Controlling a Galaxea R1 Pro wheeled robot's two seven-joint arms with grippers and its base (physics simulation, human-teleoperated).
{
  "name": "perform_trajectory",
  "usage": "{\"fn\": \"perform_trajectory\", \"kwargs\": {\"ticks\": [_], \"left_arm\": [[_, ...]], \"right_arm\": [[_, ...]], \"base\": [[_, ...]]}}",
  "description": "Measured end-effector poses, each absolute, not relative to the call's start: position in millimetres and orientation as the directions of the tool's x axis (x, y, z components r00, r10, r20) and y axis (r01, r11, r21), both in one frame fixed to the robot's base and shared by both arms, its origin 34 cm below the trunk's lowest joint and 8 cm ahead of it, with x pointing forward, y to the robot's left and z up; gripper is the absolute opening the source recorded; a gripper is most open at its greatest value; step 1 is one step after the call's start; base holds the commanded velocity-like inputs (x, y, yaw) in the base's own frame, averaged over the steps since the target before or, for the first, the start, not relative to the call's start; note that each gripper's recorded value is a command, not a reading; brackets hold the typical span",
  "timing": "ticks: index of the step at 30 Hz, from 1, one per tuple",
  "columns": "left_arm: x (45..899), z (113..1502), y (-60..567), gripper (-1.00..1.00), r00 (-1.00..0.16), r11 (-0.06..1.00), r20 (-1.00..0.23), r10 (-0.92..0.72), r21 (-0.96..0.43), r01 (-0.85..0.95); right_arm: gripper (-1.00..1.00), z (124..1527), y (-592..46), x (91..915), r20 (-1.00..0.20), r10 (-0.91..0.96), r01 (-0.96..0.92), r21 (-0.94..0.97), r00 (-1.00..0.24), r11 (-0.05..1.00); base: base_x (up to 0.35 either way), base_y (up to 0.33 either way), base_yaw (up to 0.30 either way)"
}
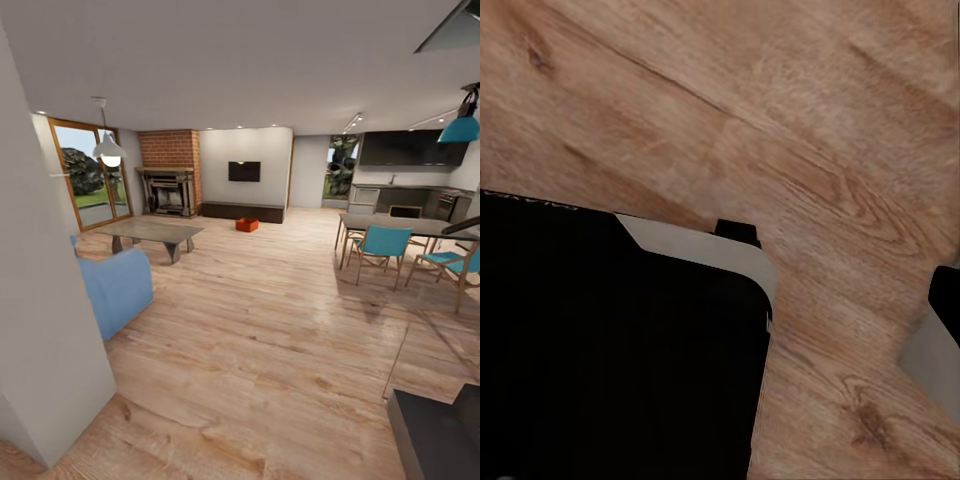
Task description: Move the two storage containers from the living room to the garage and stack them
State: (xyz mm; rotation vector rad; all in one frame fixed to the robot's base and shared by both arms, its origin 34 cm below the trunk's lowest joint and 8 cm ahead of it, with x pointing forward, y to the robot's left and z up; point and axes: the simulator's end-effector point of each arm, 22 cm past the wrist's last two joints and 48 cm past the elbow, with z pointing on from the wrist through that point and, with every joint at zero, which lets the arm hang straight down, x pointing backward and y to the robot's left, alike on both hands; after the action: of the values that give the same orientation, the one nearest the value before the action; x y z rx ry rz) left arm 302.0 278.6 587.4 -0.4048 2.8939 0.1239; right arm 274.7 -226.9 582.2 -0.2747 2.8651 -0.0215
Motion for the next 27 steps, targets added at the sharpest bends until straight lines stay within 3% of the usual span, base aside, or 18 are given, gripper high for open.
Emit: {"fn": "perform_trajectory", "kwargs": {"ticks": [10, 27], "left_arm": [[301.8, 587.4, 278.5, 1.00, -0.939, 0.959, -0.224, -0.262, 0.053, -0.280], [300.5, 587.1, 279.2, 1.00, -0.941, 0.959, -0.218, -0.260, 0.054, -0.278]], "right_arm": [[1.00, 582.1, -227.4, 274.3, -0.255, -0.195, -0.190, -0.041, -0.947, 0.981], [1.00, 581.9, -232.5, 273.9, -0.252, -0.182, -0.175, -0.050, -0.950, 0.983]], "base": [[0.323, 0.128, -0.049], [0.323, 0.006, 0.000]]}}
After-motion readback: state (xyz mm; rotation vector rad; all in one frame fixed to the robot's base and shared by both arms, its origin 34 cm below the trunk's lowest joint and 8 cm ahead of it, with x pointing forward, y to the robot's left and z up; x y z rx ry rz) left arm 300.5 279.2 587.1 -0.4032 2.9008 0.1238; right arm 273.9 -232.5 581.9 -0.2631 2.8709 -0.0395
